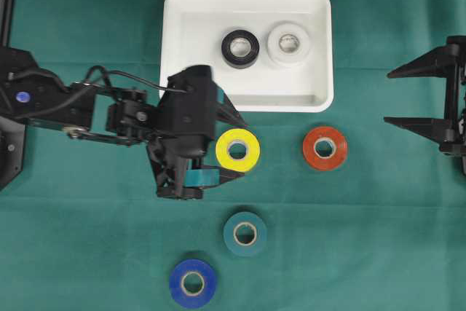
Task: Pick up the tape from a random location and place it into the white case.
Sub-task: 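Move the left gripper over the yellow tape roll below the tray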
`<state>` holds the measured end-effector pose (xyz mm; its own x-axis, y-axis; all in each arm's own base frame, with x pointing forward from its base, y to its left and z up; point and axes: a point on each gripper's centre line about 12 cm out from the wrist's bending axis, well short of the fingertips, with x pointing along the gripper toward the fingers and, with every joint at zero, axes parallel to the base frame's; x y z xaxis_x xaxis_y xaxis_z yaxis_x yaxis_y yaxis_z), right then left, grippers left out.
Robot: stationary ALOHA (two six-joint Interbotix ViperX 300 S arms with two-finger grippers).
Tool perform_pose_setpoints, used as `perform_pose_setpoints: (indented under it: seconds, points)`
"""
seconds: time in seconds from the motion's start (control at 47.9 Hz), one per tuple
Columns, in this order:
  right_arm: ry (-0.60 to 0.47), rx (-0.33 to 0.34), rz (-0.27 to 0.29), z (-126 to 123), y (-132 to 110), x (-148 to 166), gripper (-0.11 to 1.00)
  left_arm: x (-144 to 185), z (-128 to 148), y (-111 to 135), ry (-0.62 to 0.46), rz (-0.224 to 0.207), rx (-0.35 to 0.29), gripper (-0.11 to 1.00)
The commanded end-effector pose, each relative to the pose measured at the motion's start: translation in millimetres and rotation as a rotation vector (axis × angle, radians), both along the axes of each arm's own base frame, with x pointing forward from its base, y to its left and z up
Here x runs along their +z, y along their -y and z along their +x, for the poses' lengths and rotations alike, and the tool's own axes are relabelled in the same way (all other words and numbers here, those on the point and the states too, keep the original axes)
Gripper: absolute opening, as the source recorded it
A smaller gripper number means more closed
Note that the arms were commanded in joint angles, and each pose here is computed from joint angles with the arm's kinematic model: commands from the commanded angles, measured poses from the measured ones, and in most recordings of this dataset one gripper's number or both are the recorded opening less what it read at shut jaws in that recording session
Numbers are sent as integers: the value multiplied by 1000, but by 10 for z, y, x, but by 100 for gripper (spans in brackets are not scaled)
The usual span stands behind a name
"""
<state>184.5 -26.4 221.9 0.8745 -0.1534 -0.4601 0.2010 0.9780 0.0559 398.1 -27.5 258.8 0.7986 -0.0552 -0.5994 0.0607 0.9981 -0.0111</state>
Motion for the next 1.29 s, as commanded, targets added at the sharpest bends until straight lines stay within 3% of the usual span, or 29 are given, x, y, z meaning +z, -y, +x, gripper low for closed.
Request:
perform_pose_setpoints:
  seconds: [0.0, 0.501, 1.274]
  points:
    - [24, -1, -3, 39, 7, 103, 82, 146, 82, -8, -14, 4, 2, 95]
    - [23, -2, -2, 38, 7, 101, 82, 104, 251, -6, -372, 29, 5, 95]
    - [20, -2, -2, 39, 8, 97, 82, 114, 272, -2, -376, 36, 2, 95]
